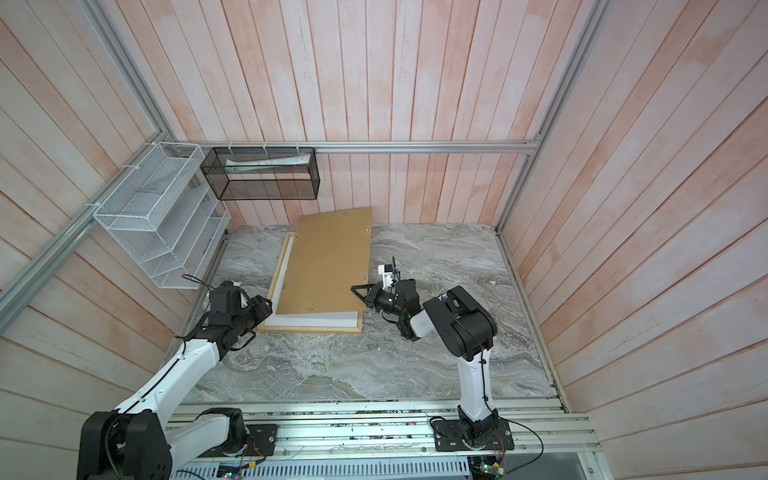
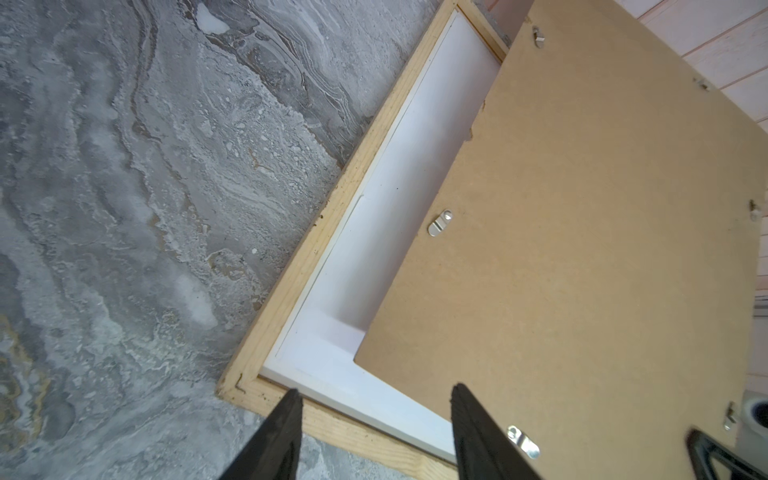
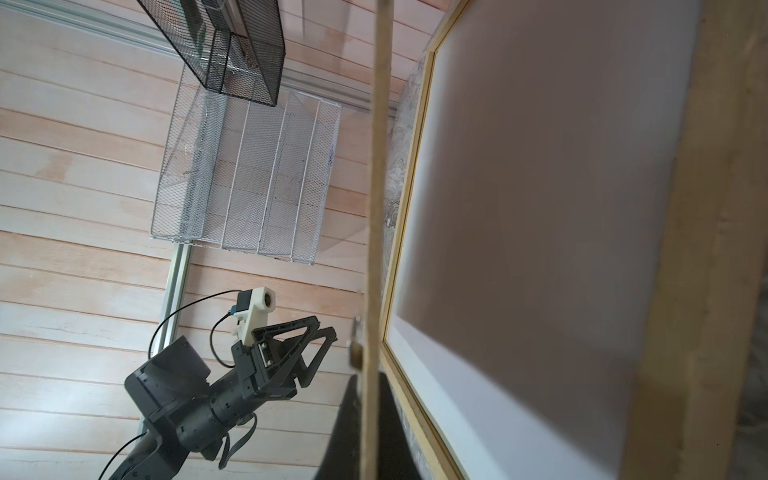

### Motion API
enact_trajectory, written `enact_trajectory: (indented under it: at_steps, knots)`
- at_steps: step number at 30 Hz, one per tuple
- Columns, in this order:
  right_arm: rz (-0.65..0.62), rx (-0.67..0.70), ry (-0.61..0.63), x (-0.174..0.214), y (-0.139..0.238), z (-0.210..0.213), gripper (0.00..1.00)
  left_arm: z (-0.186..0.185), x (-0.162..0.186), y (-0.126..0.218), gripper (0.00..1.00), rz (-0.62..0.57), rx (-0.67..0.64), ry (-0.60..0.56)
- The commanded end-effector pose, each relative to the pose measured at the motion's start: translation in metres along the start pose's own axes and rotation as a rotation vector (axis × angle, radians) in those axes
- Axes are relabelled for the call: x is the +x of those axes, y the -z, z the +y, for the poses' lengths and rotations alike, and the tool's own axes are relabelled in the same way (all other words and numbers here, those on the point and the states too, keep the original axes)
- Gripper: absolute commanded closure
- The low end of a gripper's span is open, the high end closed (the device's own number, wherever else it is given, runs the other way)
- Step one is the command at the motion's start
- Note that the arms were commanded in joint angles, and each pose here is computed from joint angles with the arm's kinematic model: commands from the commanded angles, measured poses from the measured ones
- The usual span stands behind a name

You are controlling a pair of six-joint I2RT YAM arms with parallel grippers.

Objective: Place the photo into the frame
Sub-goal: 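Lower the backing board flat into the frame with both grippers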

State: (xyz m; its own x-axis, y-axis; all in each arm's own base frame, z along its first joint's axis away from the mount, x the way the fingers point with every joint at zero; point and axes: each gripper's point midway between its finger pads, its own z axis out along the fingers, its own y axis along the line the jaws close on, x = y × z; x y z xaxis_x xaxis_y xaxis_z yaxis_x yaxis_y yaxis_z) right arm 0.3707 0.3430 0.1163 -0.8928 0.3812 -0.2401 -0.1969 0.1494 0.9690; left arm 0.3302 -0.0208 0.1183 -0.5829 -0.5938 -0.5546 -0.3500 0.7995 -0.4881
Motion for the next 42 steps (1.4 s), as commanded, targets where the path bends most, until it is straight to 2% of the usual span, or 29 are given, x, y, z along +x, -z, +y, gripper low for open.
enact_trajectory:
  at_steps: [1, 25, 42]
  knots:
    - [-0.041, -0.085, 0.049, -0.007, -0.014, 0.020, 1.00, -0.003, -0.007, 0.001, 0.41, -0.006, 0.009, -0.017]
    - [0.060, -0.058, -0.021, 0.017, -0.041, -0.001, 1.00, 0.001, 0.000, -0.001, 0.41, 0.018, 0.027, -0.004]
    - [0.079, -0.043, -0.027, 0.034, -0.037, 0.004, 1.00, 0.001, 0.003, -0.001, 0.41, 0.026, 0.039, 0.004]
